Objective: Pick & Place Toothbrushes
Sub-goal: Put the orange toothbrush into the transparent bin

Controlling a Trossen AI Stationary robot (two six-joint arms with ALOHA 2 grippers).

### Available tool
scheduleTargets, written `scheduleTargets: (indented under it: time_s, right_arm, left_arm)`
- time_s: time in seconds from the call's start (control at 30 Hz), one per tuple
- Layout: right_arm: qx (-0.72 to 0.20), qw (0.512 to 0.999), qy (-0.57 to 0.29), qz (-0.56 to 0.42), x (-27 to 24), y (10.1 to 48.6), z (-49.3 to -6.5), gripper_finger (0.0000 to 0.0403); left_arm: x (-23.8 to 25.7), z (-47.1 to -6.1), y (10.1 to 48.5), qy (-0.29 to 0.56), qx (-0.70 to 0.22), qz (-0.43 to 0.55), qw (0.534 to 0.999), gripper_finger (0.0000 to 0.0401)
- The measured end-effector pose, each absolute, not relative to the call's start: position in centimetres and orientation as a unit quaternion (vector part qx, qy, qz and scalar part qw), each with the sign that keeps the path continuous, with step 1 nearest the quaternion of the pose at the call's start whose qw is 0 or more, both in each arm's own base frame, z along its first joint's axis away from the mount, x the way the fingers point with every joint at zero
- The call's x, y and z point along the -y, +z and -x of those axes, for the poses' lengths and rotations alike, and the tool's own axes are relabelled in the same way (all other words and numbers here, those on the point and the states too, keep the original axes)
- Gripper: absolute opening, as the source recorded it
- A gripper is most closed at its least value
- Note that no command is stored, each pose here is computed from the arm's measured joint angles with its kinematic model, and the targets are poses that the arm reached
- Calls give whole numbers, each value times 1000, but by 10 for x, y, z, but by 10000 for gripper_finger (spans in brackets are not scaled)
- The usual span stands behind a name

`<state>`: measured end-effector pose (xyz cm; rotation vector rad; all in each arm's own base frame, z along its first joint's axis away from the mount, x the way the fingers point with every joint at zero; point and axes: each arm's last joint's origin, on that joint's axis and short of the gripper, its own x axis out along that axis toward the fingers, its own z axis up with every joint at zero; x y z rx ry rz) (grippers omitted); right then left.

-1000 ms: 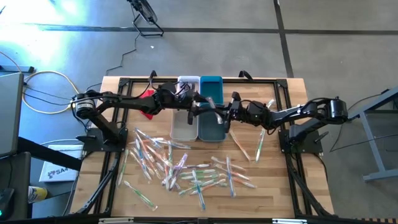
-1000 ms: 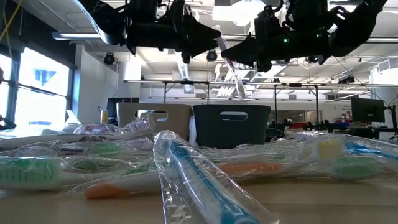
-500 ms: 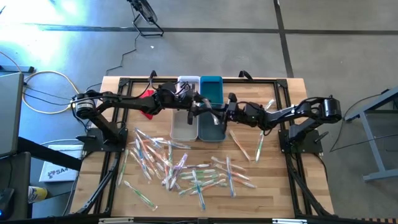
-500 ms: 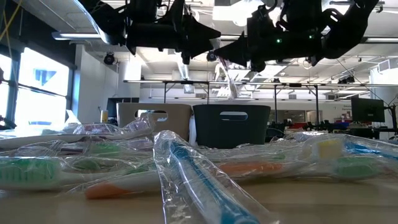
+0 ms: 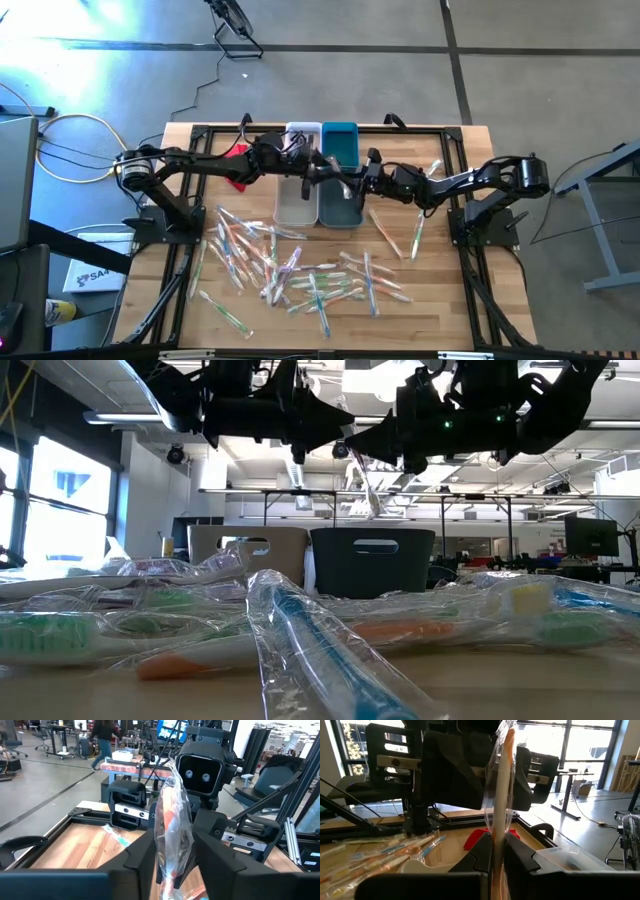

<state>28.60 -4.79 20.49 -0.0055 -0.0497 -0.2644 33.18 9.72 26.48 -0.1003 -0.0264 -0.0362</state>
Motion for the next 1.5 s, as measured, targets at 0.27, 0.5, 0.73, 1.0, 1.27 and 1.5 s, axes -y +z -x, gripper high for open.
scheduleTargets:
  time_s: [0.27,0.5,0.73,1.0,1.27,1.5]
  right_arm:
    - [21,991,-132,3,48,204,-286,19]
    - [21,991,-129,3,48,204,-286,19]
    - [17,992,-128,3,48,203,-286,19]
    - [17,991,-130,3,48,203,-286,60]
    - [15,992,-128,3,47,203,-286,96]
    - [15,993,-119,3,42,203,-287,156]
  left_arm:
    - [-97,-332,265,-18,13,50,998,63]
    - [-97,-332,265,-19,14,50,998,28]
    - [-97,-332,265,-18,13,50,998,31]
    - [-97,-332,265,-18,12,50,998,31]
    - [-97,-332,265,-18,12,37,999,20]
    - [-97,-332,265,-18,12,37,999,23]
